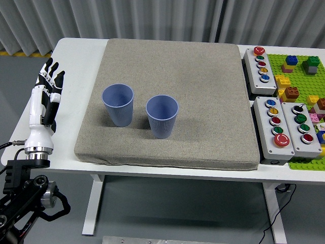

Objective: Pick cup pour cup place

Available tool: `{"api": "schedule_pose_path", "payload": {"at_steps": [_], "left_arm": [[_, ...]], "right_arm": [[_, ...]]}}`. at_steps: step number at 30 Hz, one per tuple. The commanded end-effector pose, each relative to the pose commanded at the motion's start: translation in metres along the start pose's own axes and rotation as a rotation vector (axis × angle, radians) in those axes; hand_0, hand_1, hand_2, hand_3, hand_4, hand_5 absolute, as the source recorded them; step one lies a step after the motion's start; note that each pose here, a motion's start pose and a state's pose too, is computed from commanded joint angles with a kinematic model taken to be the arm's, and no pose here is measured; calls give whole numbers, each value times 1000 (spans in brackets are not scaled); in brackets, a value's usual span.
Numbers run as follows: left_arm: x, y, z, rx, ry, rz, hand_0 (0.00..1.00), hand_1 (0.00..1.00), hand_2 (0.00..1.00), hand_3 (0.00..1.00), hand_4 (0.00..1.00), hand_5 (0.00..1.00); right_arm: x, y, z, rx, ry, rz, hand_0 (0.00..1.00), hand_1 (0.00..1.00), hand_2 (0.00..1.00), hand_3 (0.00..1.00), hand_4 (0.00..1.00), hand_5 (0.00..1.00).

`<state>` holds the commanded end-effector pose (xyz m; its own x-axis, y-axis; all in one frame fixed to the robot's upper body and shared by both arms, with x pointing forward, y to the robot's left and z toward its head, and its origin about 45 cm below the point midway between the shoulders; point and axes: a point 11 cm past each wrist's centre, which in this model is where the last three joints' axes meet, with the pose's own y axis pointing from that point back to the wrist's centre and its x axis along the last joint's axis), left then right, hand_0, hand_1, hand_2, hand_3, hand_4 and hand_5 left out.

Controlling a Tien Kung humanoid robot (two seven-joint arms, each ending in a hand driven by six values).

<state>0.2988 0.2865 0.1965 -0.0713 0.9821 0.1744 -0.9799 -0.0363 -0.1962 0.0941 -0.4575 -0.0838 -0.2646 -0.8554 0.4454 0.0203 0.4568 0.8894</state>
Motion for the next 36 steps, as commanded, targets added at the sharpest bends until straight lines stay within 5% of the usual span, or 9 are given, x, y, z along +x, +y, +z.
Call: {"api": "schedule_pose_path", "payload": {"at_steps": [5, 6, 21, 36], "left_arm": [[-5, 1, -12, 35, -49, -49, 872, 874, 998, 998, 957, 417], [-6, -1, -15, 44, -63, -62, 895, 889, 998, 998, 956, 295], [-18, 0, -39, 144, -123, -224, 934, 920, 998, 998, 948, 235], [-21, -19, -41, 143, -129, -244, 915, 914, 998, 998, 938, 219]], "right_arm": [[0, 0, 0, 1, -3, 0, 640, 601, 509, 584, 2, 2], [0, 0, -1, 1, -2, 0, 639, 601, 509, 584, 2, 2], [-1, 0, 3, -7, 1, 1, 639, 601, 509, 584, 2, 2], [-1, 0, 4, -12, 1, 0, 638, 601, 509, 582, 2, 2]]}}
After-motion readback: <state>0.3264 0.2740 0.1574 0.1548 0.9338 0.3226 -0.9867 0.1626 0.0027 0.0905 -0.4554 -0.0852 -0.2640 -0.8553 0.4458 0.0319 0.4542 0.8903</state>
